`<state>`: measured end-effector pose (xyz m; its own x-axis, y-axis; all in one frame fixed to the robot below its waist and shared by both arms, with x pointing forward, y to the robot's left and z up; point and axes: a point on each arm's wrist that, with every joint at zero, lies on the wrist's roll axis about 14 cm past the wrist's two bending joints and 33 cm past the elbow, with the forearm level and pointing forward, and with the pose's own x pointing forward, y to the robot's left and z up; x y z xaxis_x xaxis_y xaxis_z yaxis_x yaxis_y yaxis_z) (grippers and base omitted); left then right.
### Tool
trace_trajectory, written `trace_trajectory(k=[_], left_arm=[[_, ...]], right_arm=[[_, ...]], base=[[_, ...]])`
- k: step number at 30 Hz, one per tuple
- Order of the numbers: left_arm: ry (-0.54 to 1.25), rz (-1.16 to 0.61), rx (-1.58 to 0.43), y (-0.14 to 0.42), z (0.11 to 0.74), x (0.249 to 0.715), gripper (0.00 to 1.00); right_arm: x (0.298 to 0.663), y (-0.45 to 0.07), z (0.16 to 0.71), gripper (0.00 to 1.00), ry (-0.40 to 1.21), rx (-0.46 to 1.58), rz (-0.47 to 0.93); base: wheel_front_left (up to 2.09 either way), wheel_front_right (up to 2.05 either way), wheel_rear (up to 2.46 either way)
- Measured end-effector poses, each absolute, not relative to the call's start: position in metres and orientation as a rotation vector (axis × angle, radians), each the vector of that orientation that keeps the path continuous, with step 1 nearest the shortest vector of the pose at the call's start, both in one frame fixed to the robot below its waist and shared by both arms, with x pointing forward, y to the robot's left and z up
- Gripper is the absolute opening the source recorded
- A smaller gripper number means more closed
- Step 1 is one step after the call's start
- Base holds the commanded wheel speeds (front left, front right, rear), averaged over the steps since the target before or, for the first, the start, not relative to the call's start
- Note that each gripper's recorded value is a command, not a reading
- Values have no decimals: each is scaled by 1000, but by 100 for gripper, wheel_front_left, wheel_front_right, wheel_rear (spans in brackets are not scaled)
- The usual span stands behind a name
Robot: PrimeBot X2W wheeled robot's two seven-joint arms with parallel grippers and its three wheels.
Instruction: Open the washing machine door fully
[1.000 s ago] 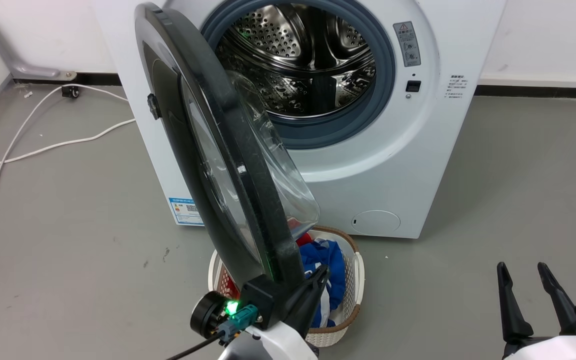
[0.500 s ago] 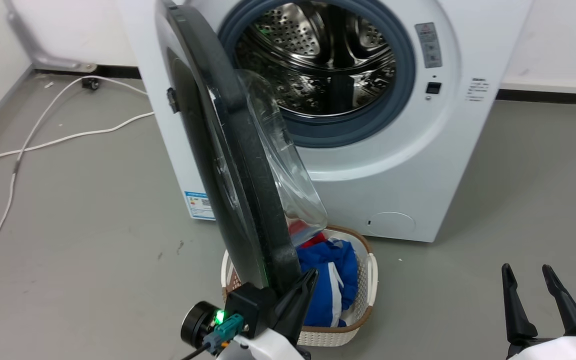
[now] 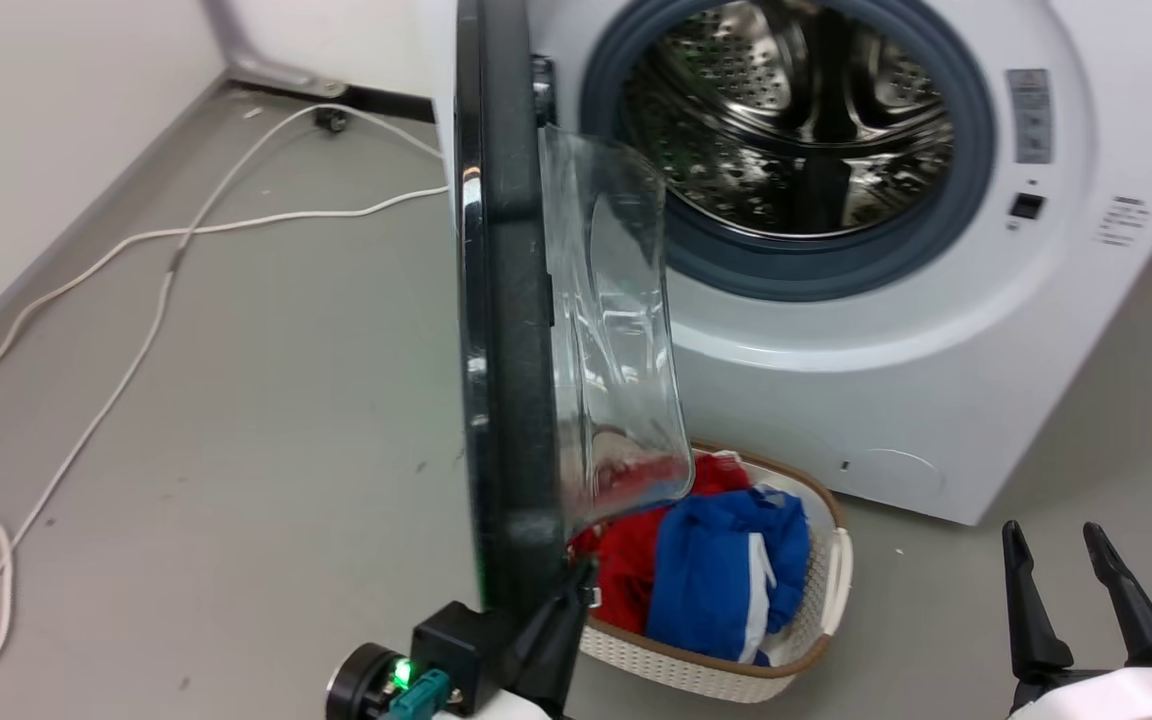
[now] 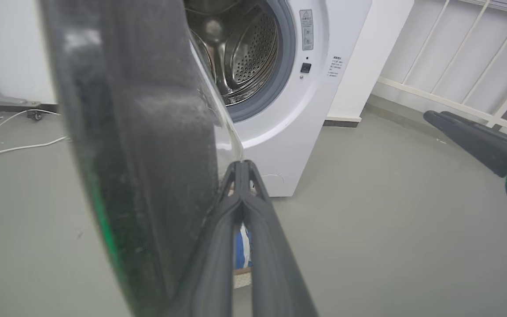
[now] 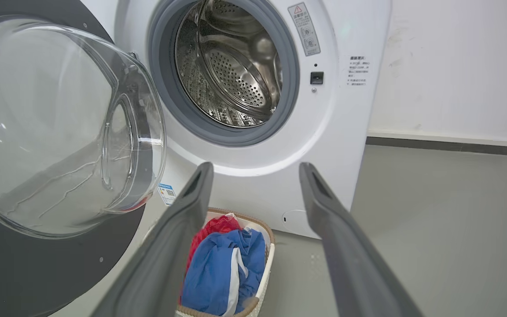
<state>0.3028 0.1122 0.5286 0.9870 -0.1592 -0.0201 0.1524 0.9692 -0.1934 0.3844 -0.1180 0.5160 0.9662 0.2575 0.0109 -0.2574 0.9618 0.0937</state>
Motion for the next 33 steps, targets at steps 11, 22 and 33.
trace_trajectory(k=[11, 22, 33], left_arm=[[-3, 140, -184, 200, 527, 281, 0], [-24, 398, -154, 299, 525, 259, 0], [-7, 540, -153, 368, 520, 275, 0]], right_arm=[[398, -64, 524, 100, -21, 82, 413], [403, -45, 523, 100, -9, 55, 464], [418, -60, 517, 100, 10, 31, 416]], base=[[0, 0, 0], [0, 0, 0], [0, 0, 0]])
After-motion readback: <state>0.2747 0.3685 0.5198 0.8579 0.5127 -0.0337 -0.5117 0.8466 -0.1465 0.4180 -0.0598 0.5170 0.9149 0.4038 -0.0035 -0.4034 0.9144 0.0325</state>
